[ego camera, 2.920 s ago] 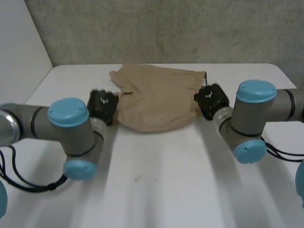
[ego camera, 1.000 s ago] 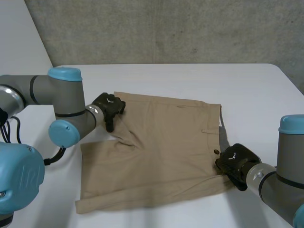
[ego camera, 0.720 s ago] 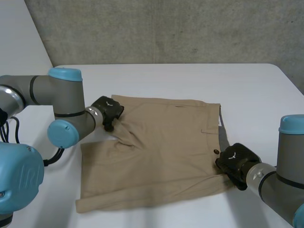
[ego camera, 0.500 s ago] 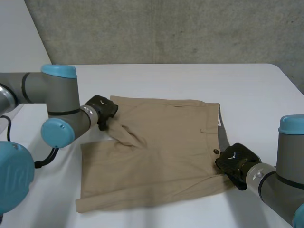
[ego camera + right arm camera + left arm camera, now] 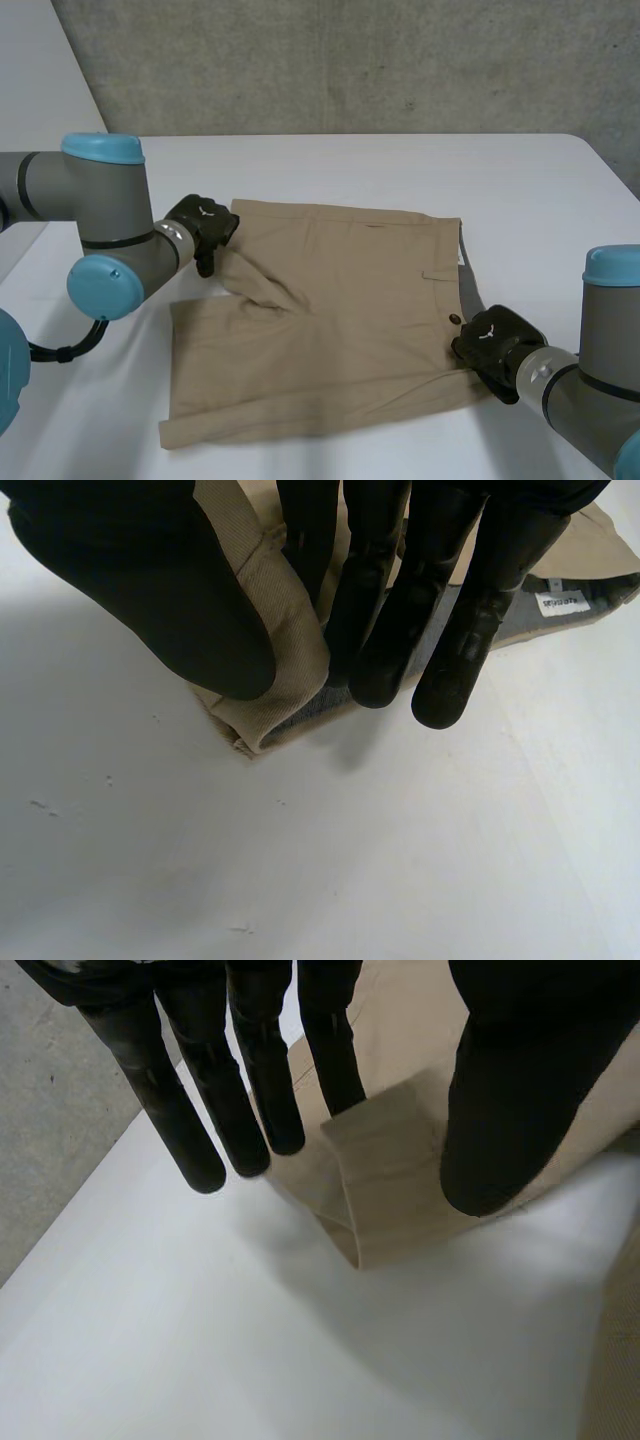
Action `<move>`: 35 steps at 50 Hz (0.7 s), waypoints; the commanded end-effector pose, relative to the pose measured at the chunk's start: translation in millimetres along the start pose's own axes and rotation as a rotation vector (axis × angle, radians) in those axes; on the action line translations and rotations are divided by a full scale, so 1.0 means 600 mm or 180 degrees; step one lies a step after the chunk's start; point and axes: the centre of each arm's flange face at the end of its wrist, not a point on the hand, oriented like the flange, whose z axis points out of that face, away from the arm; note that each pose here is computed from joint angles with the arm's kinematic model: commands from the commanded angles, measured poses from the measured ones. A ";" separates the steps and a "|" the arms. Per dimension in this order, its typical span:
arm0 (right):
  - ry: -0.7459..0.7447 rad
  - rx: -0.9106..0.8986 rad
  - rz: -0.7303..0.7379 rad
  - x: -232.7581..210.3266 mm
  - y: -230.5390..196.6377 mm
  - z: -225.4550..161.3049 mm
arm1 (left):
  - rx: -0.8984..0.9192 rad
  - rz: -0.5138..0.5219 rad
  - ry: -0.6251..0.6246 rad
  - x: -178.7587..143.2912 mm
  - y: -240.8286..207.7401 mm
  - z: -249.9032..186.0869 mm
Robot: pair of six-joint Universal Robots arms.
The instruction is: Fold the shorts.
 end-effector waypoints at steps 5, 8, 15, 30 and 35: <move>-0.0003 -0.0003 0.0000 0.000 0.000 0.000 | -0.0044 -0.0010 0.0037 0.006 0.007 0.001; -0.0007 -0.0006 0.0001 -0.001 0.001 0.001 | -0.0062 -0.0012 0.0028 0.005 0.012 0.004; -0.0010 -0.0009 0.0001 -0.001 0.001 0.000 | -0.0127 -0.0012 -0.0070 -0.005 0.019 0.005; 0.0010 0.0031 -0.0012 -0.002 -0.004 -0.002 | -0.0215 0.0000 -0.0433 -0.021 0.033 -0.025; 0.0008 0.0040 0.0025 -0.003 -0.005 -0.002 | -0.0219 0.0012 -0.0397 -0.013 0.031 -0.032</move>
